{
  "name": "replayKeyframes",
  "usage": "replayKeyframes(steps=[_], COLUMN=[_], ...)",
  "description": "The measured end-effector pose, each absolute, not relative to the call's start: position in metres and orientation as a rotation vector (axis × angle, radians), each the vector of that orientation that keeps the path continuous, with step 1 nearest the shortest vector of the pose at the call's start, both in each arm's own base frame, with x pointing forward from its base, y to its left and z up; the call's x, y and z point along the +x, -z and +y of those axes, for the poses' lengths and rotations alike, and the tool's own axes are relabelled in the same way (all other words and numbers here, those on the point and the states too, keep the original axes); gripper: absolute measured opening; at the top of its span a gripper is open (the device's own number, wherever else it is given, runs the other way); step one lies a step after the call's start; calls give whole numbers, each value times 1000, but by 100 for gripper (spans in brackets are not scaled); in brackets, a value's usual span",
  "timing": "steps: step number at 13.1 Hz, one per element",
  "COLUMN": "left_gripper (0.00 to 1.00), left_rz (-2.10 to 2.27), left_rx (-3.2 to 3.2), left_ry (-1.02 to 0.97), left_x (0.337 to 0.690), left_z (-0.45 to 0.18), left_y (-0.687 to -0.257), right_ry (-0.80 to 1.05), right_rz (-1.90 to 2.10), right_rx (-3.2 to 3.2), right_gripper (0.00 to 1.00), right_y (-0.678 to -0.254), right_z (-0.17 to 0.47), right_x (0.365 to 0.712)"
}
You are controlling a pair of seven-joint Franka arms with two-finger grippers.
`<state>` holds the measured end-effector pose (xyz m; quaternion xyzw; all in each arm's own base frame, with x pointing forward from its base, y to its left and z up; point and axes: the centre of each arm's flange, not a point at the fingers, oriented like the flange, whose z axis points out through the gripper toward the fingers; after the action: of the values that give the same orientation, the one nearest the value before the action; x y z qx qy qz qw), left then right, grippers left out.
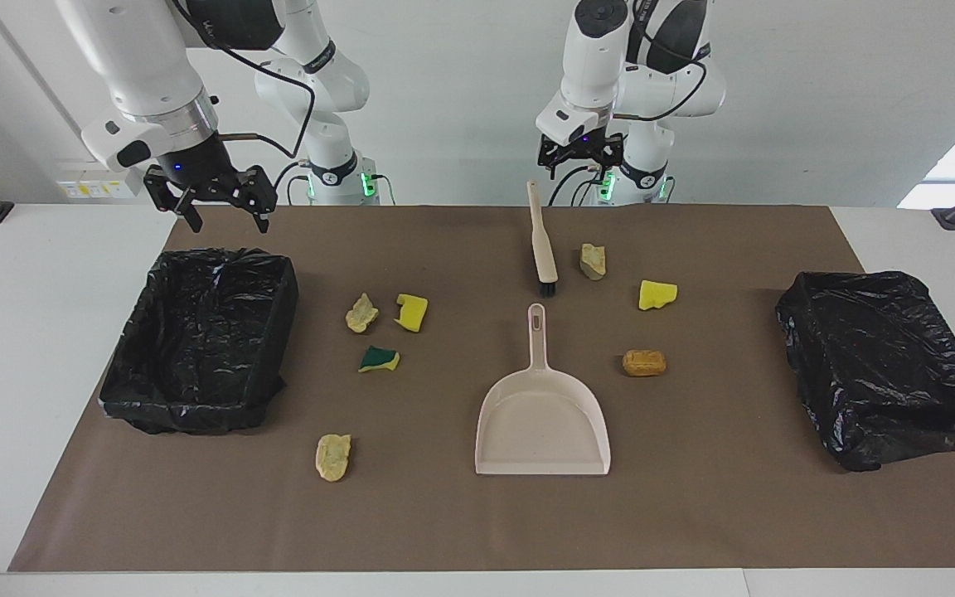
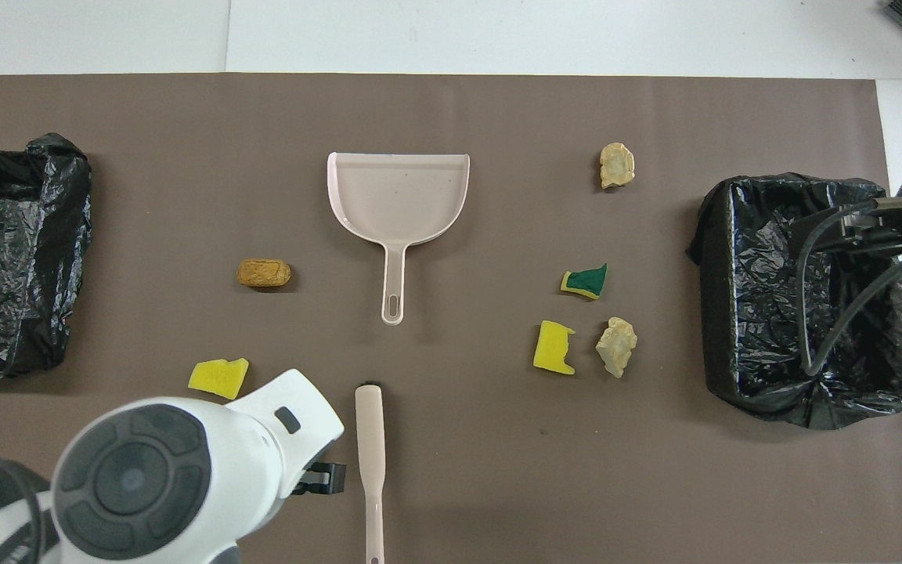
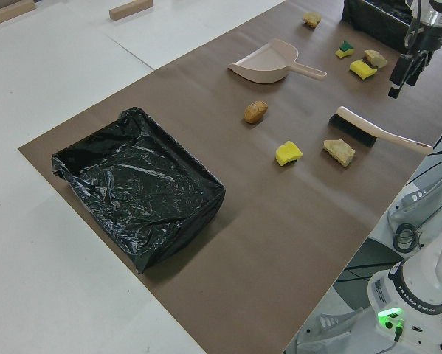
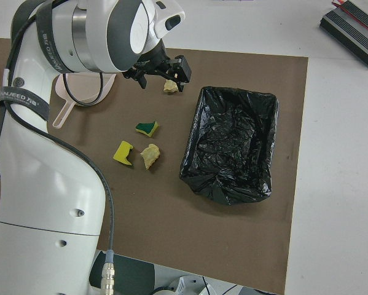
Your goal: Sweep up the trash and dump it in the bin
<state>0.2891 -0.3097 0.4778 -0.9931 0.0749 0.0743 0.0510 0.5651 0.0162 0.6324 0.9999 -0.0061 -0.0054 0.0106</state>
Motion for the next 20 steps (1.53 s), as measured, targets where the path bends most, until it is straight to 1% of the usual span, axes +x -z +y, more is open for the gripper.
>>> replayKeyframes(steps=[4, 6, 11, 15, 16, 17, 18, 19, 20], left_gripper=[100, 100, 100, 100, 91, 91, 86, 69, 56], left_rz=[269, 263, 265, 259, 256, 251, 259, 288, 326], left_rx=[-3005, -3013, -3025, -3037, -3042, -3047, -3050, -3050, -3050], left_ry=[-187, -187, -205, -244, -249, -253, -254, -257, -261], left_x=[242, 232, 233, 234, 234, 234, 234, 234, 235], left_z=[-336, -333, -328, -330, -330, -330, -331, -330, -330], left_y=[-394, -368, -339, -331, -331, -330, -330, -330, -330], right_ry=[17, 17, 17, 17, 16, 16, 16, 16, 16], right_rz=[-19, -19, -19, -19, -19, -19, -19, -19, -19], right_rx=[3120, 3120, 3120, 3120, 3120, 3120, 3120, 3120, 3120], right_gripper=[100, 100, 100, 100, 100, 100, 100, 100, 100], right_y=[-632, -633, -633, -633, -633, -633, -633, -633, -633], right_z=[16, 16, 16, 16, 16, 16, 16, 16, 16], right_x=[565, 565, 565, 565, 565, 565, 565, 565, 565])
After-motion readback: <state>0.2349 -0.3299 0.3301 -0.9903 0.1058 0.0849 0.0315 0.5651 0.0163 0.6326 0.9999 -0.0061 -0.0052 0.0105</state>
